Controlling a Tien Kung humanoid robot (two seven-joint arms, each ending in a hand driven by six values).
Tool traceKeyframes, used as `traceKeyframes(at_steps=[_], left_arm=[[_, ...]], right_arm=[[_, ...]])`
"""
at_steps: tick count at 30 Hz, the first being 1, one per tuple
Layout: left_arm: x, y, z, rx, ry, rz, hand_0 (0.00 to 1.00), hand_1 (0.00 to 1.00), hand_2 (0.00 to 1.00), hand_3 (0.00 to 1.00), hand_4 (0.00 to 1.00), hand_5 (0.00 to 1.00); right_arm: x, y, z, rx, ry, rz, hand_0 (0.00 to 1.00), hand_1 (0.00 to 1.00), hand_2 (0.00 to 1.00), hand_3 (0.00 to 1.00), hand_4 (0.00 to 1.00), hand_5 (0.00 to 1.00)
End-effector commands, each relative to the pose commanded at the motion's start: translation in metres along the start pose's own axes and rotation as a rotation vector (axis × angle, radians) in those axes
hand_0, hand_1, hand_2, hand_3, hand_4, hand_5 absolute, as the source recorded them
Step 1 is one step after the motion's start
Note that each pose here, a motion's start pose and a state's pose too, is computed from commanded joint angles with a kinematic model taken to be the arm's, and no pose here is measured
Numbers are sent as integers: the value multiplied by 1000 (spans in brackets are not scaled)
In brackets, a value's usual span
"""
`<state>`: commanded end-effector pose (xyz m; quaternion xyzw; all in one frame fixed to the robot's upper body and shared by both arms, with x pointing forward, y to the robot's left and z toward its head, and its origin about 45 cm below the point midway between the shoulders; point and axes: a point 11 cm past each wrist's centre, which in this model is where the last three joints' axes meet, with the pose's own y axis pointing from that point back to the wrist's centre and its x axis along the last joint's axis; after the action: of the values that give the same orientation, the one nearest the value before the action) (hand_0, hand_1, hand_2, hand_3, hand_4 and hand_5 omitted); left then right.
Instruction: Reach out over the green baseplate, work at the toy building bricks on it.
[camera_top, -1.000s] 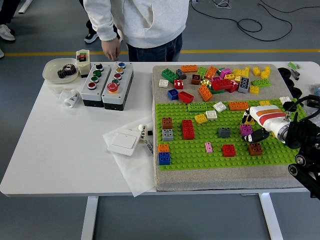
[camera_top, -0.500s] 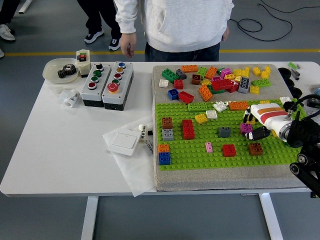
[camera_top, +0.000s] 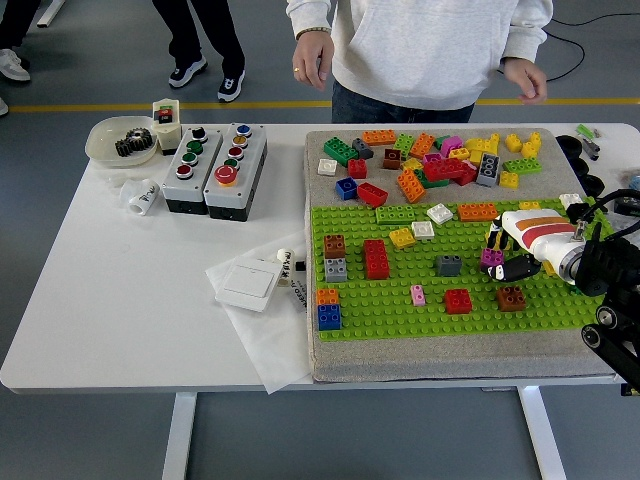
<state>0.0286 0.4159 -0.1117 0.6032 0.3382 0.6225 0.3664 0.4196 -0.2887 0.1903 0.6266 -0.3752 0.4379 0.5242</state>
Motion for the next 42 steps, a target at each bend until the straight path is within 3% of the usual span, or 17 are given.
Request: traceKeyframes(at_steps=[19, 35, 42], left_arm=[[0, 0, 0, 1, 0, 0, 719, 742, 787, 617, 662, 637], [1, 0, -4, 8, -6, 1, 719, 741, 786, 617, 661, 635], [1, 0, -4, 8, -7, 1, 719, 741, 784, 617, 661, 635]], right_arm=[[24, 12, -5, 46, 32, 80, 426, 434, 493, 478, 775, 311], [34, 47, -6, 129, 38, 112, 437, 442, 501, 481, 774, 318], [29, 65, -8, 223, 41, 95, 453, 451, 504, 482, 772, 321]])
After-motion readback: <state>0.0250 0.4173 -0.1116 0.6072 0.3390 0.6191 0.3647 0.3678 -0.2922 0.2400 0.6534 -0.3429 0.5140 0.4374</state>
